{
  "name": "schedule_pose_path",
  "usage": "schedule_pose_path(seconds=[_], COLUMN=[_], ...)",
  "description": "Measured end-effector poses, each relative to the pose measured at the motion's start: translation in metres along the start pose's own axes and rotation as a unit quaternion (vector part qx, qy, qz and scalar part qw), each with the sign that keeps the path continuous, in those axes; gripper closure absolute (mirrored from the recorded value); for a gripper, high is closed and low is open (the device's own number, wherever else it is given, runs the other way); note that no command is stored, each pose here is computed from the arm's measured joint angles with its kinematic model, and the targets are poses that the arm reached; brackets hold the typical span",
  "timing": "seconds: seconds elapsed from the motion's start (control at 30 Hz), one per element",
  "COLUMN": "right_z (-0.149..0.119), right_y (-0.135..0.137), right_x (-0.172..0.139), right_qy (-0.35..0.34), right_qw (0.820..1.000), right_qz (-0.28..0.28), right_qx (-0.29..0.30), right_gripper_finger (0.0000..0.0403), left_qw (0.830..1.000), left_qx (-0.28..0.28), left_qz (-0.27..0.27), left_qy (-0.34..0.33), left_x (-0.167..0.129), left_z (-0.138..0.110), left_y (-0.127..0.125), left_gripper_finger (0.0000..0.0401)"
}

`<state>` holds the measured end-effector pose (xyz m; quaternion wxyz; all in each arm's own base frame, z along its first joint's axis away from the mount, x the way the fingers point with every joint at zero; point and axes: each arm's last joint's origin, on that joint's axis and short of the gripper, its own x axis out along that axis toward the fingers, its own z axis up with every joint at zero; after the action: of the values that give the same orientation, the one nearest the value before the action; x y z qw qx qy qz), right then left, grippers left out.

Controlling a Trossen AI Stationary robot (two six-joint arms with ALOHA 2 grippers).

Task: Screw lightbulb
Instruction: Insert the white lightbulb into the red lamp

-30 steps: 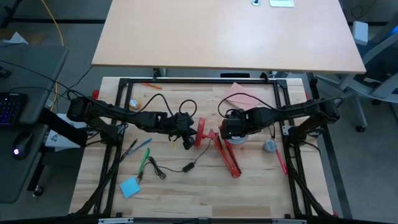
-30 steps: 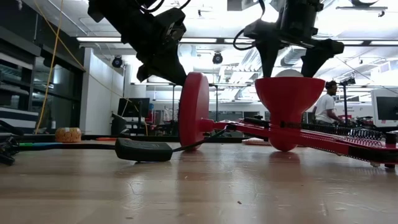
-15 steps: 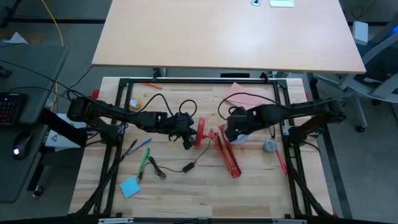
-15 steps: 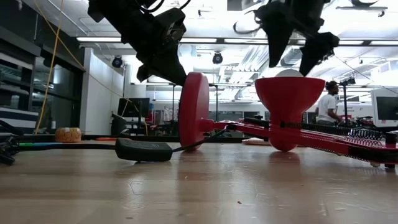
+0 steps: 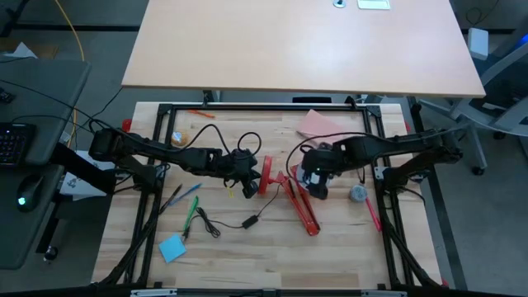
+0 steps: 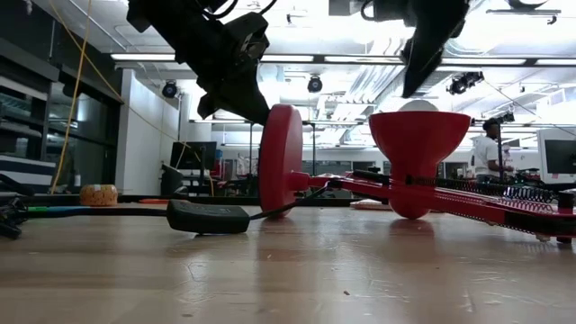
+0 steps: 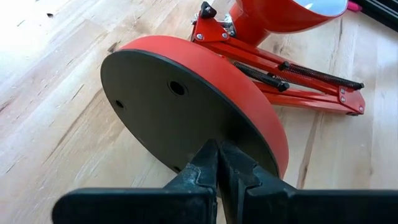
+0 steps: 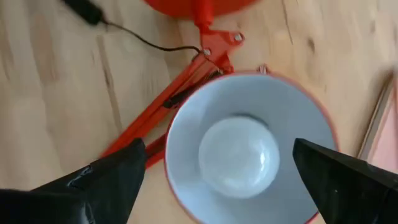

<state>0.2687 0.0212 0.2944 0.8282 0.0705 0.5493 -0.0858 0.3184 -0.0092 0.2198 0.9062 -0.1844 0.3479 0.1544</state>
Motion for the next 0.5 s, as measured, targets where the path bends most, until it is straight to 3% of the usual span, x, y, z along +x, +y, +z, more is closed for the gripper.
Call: schedule_pose_path(seconds=[0.17,0.37,0.5], right_z=[-0.0002,-0.0051,-0.0040], right_y=[0.0000,-0.0017,-0.0051], right_x=[0.0006,0.0004,0.0000], right_qy=[0.003,0.029,0.028], right_qw=[0.994,0.972,0.955], right_qz=[0.000,-0.005,-0.075], right_qx=[-0.108,-0.234,-0.286], right_gripper_finger=[0.0009,0.0009,0.0009], left_qw=[1.000,1.000,1.000], left_qx=[0.000,0.000,-0.001], left_qz=[0.000,0.000,0.001], left_qy=[0.000,0.000,0.001], left_x=[0.0000,0.0000,0.0000], left_z=[-0.0001,-0.0001,-0.0001], left_y=[0.0000,0.0001,0.0001], left_gripper_finger=[0.0401,0.0401,0.0401])
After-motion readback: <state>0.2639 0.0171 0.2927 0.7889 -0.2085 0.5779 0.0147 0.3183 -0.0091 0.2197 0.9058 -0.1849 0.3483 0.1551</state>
